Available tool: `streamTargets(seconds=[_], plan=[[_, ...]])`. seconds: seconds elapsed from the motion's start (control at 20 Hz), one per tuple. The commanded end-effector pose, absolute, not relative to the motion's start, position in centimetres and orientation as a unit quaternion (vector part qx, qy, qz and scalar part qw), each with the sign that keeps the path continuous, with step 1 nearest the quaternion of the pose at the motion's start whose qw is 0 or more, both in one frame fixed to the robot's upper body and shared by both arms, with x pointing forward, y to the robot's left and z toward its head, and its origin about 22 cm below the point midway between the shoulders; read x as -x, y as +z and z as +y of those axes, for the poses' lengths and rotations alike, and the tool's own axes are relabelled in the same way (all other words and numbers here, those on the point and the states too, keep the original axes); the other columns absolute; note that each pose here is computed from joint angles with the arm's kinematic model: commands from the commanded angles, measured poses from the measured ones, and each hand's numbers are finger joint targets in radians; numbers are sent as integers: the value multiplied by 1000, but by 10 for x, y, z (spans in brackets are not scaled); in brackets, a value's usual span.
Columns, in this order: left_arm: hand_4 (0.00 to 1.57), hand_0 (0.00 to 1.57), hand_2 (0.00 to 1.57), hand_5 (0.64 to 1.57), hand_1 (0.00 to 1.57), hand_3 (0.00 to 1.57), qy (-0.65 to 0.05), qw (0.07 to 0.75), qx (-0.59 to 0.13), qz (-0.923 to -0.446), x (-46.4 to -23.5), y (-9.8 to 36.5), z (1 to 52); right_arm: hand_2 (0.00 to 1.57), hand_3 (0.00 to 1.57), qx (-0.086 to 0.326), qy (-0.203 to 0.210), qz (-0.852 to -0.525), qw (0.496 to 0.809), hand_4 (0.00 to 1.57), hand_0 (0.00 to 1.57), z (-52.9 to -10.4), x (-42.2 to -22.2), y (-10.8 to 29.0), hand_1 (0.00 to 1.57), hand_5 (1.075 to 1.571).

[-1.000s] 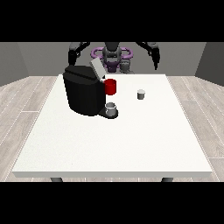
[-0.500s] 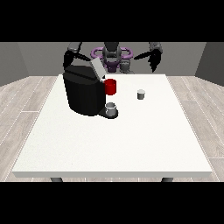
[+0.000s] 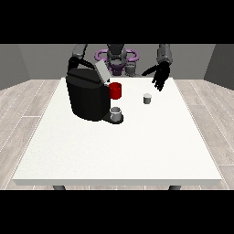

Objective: Insert the coffee pod into the coffee machine and close the lid

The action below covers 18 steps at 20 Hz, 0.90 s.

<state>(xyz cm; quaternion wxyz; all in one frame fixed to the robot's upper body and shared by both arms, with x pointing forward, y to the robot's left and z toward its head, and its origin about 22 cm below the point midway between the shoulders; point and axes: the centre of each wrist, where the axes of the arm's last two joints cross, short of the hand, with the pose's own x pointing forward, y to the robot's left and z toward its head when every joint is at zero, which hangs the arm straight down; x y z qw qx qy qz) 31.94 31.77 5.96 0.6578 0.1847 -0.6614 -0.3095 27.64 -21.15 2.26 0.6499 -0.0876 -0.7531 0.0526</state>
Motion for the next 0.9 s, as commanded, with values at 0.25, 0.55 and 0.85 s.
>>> streamTargets(seconds=[0.25, 0.55, 0.85], plan=[[0, 0, 0, 1571, 0, 0, -364, 675, -209, -608, -348, 55, 340, 0, 0, 92, 48, -738, 667, 0, 0, -199, -292, 38, 0, 1571], [0, 0, 423, 1571, 0, 0, -368, 656, -250, -610, -357, 29, 326, 0, 0, 72, 61, -740, 666, 0, 0, -207, -294, 31, 0, 1571], [298, 839, 918, 1571, 839, 756, -412, 607, -289, -615, -367, 23, 289, 0, 0, 85, 56, -729, 677, 0, 0, -184, -303, 16, 0, 1571]])
